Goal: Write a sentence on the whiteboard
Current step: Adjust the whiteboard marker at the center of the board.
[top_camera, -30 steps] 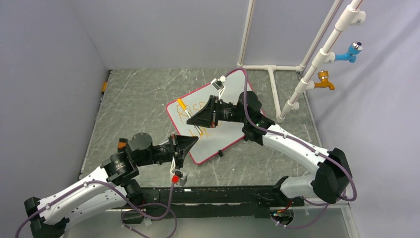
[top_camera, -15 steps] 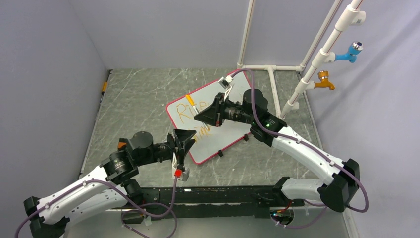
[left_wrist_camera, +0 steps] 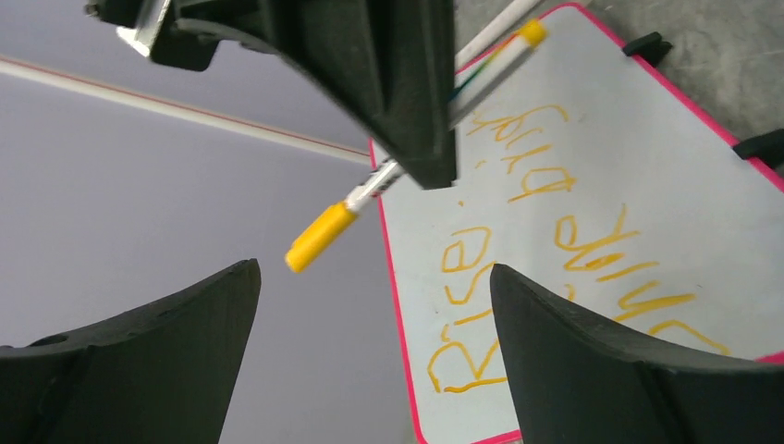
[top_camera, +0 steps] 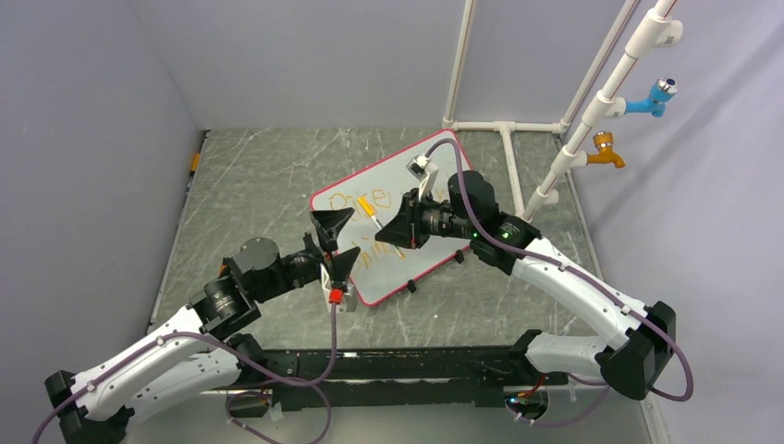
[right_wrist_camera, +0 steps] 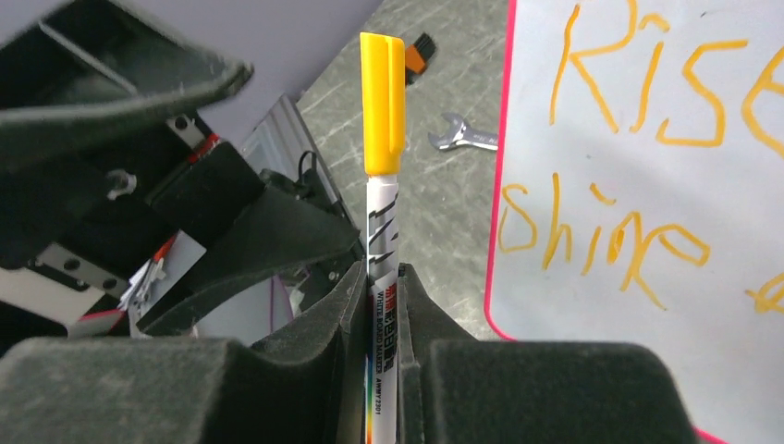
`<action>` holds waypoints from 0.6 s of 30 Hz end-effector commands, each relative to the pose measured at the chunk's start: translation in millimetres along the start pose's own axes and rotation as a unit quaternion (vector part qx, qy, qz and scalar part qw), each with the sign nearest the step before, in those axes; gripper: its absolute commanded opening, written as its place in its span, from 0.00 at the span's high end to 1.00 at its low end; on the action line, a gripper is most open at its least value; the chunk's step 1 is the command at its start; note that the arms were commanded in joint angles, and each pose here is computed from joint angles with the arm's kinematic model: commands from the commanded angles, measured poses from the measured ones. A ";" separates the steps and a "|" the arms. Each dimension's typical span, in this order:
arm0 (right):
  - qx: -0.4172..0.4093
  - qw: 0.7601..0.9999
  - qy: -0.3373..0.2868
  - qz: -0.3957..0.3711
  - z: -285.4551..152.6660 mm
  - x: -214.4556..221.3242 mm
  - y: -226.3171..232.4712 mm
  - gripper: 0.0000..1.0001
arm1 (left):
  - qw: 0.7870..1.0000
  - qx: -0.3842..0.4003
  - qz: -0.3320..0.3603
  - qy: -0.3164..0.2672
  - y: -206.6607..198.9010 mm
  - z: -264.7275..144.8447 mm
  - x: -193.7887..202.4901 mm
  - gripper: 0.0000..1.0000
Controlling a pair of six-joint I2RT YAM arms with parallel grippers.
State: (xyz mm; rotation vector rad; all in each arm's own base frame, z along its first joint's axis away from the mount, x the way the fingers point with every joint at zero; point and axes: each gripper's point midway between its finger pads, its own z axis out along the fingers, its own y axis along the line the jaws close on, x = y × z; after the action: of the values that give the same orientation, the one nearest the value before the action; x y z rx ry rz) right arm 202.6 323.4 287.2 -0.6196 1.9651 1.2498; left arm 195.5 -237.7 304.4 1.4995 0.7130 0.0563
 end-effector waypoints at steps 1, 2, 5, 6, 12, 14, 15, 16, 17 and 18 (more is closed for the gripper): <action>-0.036 0.999 0.021 -0.002 -11.0 11.2 15.6 1.00 | 0.999 -0.050 -0.005 0.015 25.4 4.5 4.6 0.01; -0.042 0.999 0.027 0.001 -12.1 14.2 17.8 1.00 | 0.999 -0.048 -0.006 0.017 24.2 6.4 5.9 0.01; -0.057 0.998 0.037 0.008 -14.4 19.9 23.0 1.00 | 0.998 -0.056 -0.005 0.019 26.8 10.2 7.8 0.01; -0.061 0.997 0.040 0.010 -14.5 20.9 24.7 1.00 | 0.998 -0.058 -0.003 0.021 27.1 11.1 9.0 0.01; -0.085 0.994 0.062 0.013 -10.0 28.2 37.5 1.00 | 0.998 -0.041 0.021 0.036 25.1 16.6 14.7 0.09; -0.081 0.994 0.066 0.011 -9.3 31.1 37.3 1.00 | 0.998 -0.033 0.025 0.040 23.7 16.7 15.3 0.23; -0.079 0.995 0.067 0.012 -9.6 32.2 36.9 1.00 | 0.998 -0.025 0.025 0.044 21.2 16.4 17.0 0.33; -0.078 0.995 0.068 0.013 -10.1 33.6 36.0 1.00 | 0.998 -0.022 0.026 0.049 20.9 16.1 18.4 0.46; -0.077 0.994 0.070 0.014 -10.3 34.8 35.9 1.00 | 0.998 -0.017 0.027 0.053 20.0 15.6 19.6 0.56; -0.075 0.994 0.072 0.013 -10.9 35.4 35.9 1.00 | 0.998 -0.013 0.030 0.056 19.6 15.1 20.2 0.63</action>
State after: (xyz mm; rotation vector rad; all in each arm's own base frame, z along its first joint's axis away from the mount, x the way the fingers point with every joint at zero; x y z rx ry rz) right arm 156.1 327.8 274.8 -0.7627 2.0300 1.4003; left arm 223.1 -244.0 294.1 1.5103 0.7653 0.1521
